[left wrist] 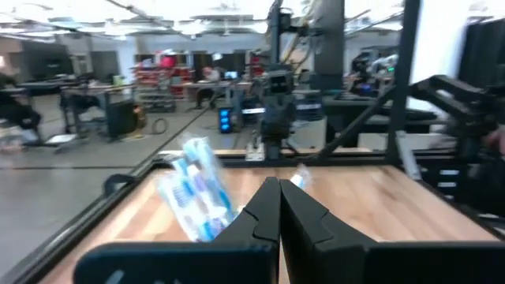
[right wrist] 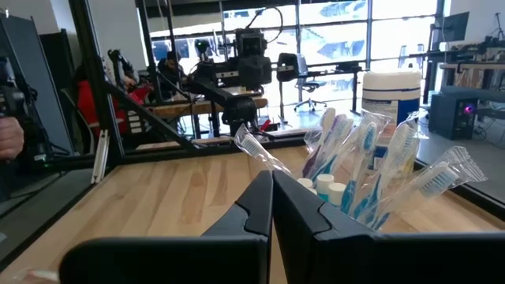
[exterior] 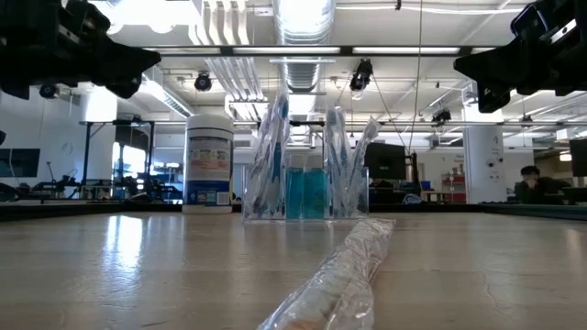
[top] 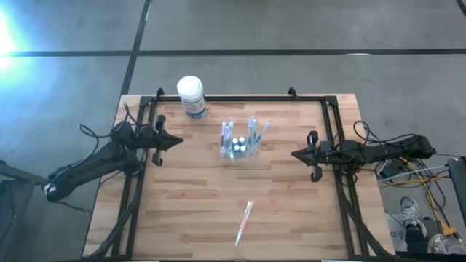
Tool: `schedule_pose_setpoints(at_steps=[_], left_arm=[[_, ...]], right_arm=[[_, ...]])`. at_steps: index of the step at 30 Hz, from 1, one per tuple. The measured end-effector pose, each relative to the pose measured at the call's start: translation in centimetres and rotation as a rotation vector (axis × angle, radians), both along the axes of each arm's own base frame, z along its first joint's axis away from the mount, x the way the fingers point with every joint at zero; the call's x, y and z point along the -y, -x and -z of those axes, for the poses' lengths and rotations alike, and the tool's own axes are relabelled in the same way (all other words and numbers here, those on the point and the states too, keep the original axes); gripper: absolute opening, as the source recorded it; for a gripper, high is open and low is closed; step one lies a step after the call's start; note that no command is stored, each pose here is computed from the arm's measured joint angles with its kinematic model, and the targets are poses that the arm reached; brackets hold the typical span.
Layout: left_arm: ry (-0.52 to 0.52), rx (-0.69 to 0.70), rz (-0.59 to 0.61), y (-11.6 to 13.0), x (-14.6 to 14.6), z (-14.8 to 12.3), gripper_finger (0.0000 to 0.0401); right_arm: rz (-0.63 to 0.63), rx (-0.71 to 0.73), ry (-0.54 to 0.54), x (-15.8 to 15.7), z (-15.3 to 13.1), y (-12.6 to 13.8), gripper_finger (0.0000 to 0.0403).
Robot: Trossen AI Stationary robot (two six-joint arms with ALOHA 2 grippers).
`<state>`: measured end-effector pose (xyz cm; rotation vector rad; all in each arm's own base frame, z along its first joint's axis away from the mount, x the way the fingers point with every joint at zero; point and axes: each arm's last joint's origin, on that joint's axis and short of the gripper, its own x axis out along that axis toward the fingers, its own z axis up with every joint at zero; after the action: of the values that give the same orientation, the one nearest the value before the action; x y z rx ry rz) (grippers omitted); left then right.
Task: Pick & Place toothbrushing station
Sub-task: Put the orange toothbrush into the transparent bin organizer
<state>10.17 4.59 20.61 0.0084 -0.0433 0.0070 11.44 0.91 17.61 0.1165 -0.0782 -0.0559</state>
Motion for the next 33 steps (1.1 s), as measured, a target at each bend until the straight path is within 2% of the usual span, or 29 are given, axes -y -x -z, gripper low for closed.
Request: schedule_pose_setpoints(at_steps=[7,13,23,29,33], left_arm=[[0.038,0.005,0.03,-0.1,0.0,3.2,0.0001],[0.062,-0.013,0.043,-0.1,0.1,3.4,0.0001],[0.195,-0.021,0.067,-0.2,0.4,3.5,0.0001],[0.174,-0.025,0.09,-0.7,1.5,3.5,0.0001],[0.161,-0.025,0.056,-1.0,1.8,3.6,0.0001]], right_arm=[[0.0,-0.001,-0.004,0.0,0.0,0.0,0.0008],[0.0,-0.003,0.0,0.0,0.0,0.0,0.0008],[-0.001,-0.002,-0.015,0.0,0.0,0.0,0.0008],[-0.001,-0.016,-0.015,0.0,0.2,-0.1,0.0008],[-0.001,-0.047,-0.012,0.0,0.5,-0.3,0.0008]])
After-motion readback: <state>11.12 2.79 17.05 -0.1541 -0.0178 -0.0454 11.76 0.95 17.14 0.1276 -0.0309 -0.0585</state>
